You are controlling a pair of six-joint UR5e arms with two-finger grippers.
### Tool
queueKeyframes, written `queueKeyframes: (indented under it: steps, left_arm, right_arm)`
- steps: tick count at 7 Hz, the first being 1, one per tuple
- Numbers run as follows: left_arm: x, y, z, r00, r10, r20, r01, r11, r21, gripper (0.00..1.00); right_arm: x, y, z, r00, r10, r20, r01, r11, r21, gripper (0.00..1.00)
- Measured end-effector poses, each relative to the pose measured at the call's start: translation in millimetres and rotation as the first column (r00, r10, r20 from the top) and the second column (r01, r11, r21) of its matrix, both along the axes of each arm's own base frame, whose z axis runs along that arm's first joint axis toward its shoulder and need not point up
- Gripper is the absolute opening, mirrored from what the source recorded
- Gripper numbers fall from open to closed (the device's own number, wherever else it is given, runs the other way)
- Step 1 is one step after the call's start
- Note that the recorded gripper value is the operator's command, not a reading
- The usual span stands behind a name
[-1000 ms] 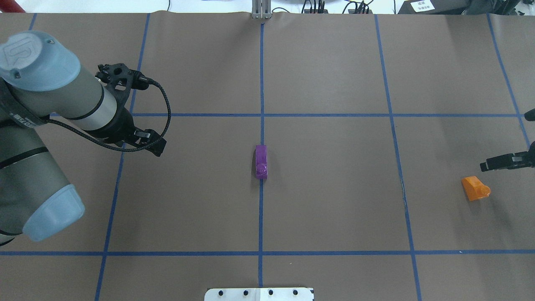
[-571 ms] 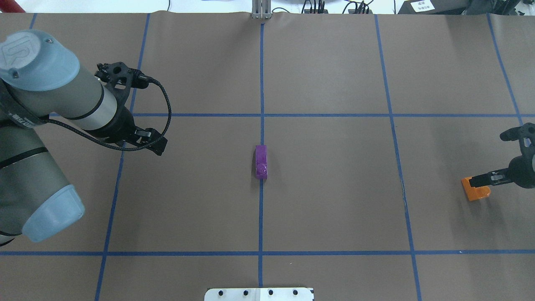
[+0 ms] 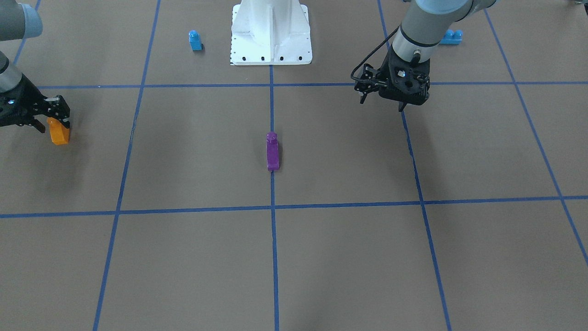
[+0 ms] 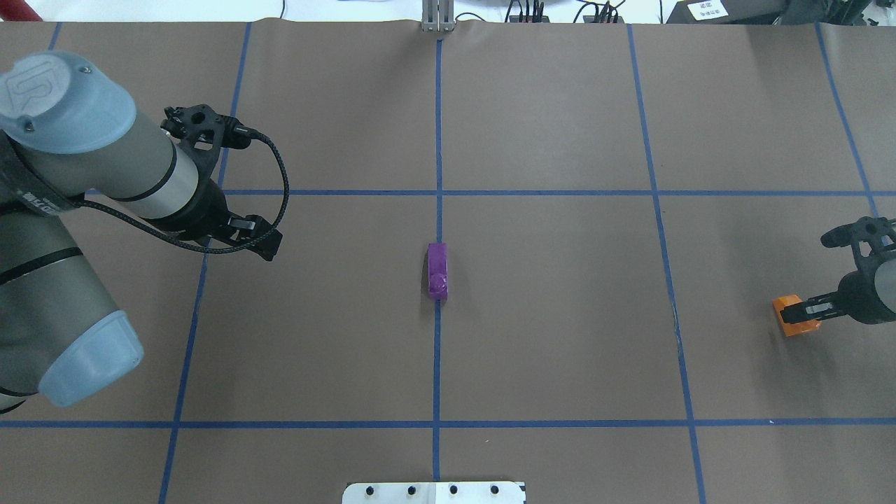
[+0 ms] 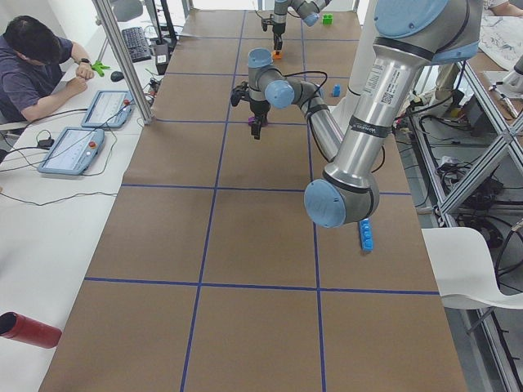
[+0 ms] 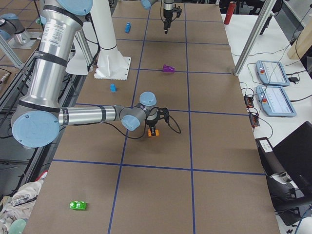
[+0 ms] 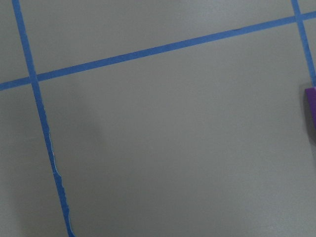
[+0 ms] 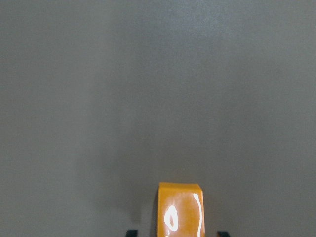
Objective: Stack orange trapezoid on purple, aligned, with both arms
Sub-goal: 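Lower the right gripper onto the orange trapezoid and close it, then carry the orange trapezoid with the right gripper above the purple block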
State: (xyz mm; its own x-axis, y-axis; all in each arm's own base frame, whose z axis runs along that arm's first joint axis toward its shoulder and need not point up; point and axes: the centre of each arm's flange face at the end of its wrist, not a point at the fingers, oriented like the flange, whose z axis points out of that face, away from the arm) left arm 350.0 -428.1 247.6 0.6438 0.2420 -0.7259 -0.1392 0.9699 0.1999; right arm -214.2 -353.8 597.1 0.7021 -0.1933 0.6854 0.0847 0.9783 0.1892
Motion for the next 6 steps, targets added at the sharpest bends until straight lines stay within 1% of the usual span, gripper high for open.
queueKeyframes:
  steps: [1, 4, 5, 6]
  left_arm:
    - [0.8, 0.2, 0.4, 1.000, 0.001, 0.001, -0.001, 1.000, 0.000, 1.00]
    - [2.0, 0.1, 0.6, 1.000, 0.001, 0.002, -0.001, 1.000, -0.001, 1.00]
    - [1.9, 0.1, 0.6, 1.000, 0.002, 0.002, -0.002, 1.000, -0.001, 1.00]
    - [1.1, 0.1, 0.6, 1.000, 0.002, 0.001, -0.002, 1.000, -0.001, 1.00]
  right_arm:
    - [-2.4, 1.4, 0.7, 1.000, -0.007, -0.002, 0.007, 1.000, -0.002, 0.00]
    - [-8.8, 3.0, -1.9, 1.000, -0.022, 0.000, 0.022, 1.000, -0.003, 0.00]
    - [-12.9, -1.4, -11.2, 1.000, -0.025, 0.018, 0.025, 1.000, 0.005, 0.00]
    - [-23.2, -14.5, -27.0, 0.999, -0.023, 0.038, 0.023, 1.000, 0.011, 0.00]
